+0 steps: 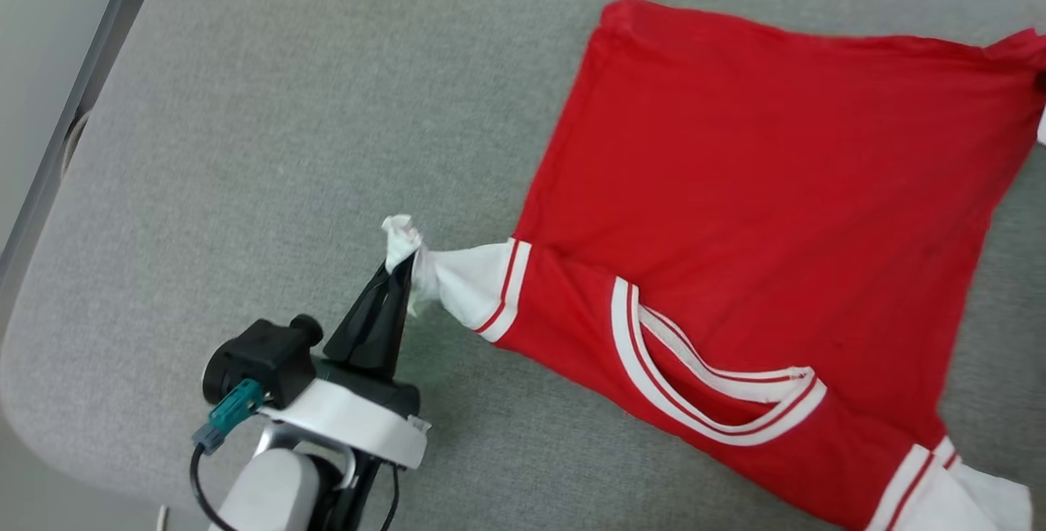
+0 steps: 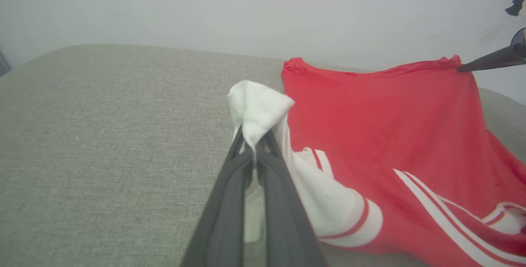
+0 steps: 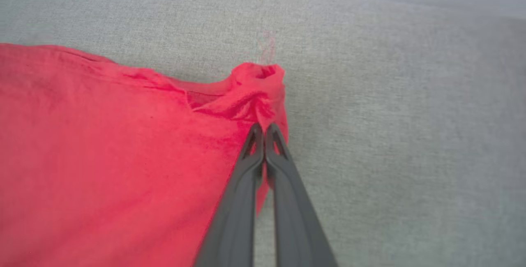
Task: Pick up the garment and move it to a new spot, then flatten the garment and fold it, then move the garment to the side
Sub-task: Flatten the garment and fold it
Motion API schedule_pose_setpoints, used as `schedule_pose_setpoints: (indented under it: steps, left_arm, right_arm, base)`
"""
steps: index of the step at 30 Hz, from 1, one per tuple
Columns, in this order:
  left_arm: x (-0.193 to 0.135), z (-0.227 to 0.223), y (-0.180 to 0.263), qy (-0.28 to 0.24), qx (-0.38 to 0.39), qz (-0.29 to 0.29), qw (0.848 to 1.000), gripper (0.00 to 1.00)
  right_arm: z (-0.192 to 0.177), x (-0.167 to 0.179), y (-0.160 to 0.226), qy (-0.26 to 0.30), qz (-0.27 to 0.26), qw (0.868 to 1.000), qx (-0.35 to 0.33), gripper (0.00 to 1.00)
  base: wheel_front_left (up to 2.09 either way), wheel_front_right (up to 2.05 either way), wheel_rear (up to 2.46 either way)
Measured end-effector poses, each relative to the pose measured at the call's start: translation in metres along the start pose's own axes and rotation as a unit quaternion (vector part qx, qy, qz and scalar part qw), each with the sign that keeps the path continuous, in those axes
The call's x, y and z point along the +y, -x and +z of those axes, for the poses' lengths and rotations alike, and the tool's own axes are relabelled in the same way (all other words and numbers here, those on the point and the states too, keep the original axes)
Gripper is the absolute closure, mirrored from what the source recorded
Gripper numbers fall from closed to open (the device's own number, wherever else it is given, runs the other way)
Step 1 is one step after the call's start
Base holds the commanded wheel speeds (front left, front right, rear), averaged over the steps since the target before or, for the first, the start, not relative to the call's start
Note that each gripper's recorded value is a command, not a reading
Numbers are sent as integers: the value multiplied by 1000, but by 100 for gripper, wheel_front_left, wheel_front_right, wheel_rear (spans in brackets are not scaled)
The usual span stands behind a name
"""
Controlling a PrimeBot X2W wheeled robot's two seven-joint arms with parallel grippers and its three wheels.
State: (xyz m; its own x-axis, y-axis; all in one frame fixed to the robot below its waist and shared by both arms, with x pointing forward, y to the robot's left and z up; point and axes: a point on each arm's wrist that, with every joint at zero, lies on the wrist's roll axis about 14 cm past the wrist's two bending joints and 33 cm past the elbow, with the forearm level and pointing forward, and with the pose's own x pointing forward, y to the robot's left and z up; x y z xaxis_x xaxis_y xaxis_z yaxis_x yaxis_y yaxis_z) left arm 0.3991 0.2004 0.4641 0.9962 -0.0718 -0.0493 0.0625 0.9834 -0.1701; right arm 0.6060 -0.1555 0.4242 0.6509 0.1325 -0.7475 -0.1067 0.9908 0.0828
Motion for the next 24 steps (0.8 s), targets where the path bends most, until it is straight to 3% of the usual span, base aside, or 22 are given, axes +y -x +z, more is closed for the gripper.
schedule_pose_setpoints:
  steps: [7,11,17,24]
  left_arm:
    - [1,4,10,-1,-4,0,1000,100]
    - [-6,5,13,-2,-7,-12,1000,100]
    - [-14,9,17,-2,-11,-26,1000,100]
    - [-24,9,21,-3,-10,-44,999,100]
  right_arm:
    - [-17,-44,66,2,-29,999,-45,100]
    - [-49,-75,107,-29,-49,996,-63,100]
    - [-127,-102,160,-94,-82,990,-63,100]
    - [-225,-99,200,-180,-105,978,-29,100]
  base:
    - [0,0,0]
    - [0,0,0]
    - [0,0,0]
    - [0,0,0]
